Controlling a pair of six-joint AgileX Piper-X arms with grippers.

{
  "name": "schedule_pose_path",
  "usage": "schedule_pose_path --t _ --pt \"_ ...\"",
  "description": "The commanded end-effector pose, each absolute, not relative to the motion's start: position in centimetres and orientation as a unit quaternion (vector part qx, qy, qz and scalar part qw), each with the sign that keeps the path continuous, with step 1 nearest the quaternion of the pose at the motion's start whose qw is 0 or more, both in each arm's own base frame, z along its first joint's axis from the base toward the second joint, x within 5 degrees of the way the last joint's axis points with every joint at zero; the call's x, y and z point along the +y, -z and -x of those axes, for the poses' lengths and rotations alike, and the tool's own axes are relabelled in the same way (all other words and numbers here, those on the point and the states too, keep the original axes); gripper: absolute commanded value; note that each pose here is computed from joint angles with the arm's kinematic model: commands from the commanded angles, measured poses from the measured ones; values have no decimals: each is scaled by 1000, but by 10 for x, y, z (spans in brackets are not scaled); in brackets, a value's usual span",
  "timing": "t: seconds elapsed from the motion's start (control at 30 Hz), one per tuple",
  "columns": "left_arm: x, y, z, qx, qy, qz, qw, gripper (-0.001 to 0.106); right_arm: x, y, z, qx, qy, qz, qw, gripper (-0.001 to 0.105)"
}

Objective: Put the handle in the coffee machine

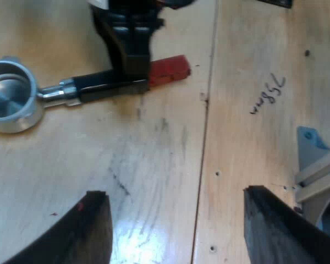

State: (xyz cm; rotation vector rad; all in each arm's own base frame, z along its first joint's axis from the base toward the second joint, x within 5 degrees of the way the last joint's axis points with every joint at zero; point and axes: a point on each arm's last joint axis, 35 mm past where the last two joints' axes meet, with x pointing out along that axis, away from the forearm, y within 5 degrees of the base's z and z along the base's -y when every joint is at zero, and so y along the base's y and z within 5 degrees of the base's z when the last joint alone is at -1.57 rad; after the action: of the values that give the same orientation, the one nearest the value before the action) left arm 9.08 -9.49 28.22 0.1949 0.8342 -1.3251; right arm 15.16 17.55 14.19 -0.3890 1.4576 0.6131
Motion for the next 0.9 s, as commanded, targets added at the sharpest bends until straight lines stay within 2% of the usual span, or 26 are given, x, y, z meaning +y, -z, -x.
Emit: schedule_pose_path --t 0.03,0.27,0.5,0.7,0.9 --pt "-91 -282 -93 381 582 -80 713 55 187 -135 -147 649 -308 164 676 0" --pt "-83 -281 -98 391 555 -65 732 55 222 -132 -127 621 -348 130 690 0" --pt "-82 -281 -99 391 552 -64 734 55 244 -123 -120 613 -369 87 693 0" --pt "-82 -281 -99 391 552 -64 734 55 273 -123 -127 586 -395 78 704 0" --pt "-82 -281 -99 391 552 -64 734 55 296 -127 -141 551 -391 73 734 0"
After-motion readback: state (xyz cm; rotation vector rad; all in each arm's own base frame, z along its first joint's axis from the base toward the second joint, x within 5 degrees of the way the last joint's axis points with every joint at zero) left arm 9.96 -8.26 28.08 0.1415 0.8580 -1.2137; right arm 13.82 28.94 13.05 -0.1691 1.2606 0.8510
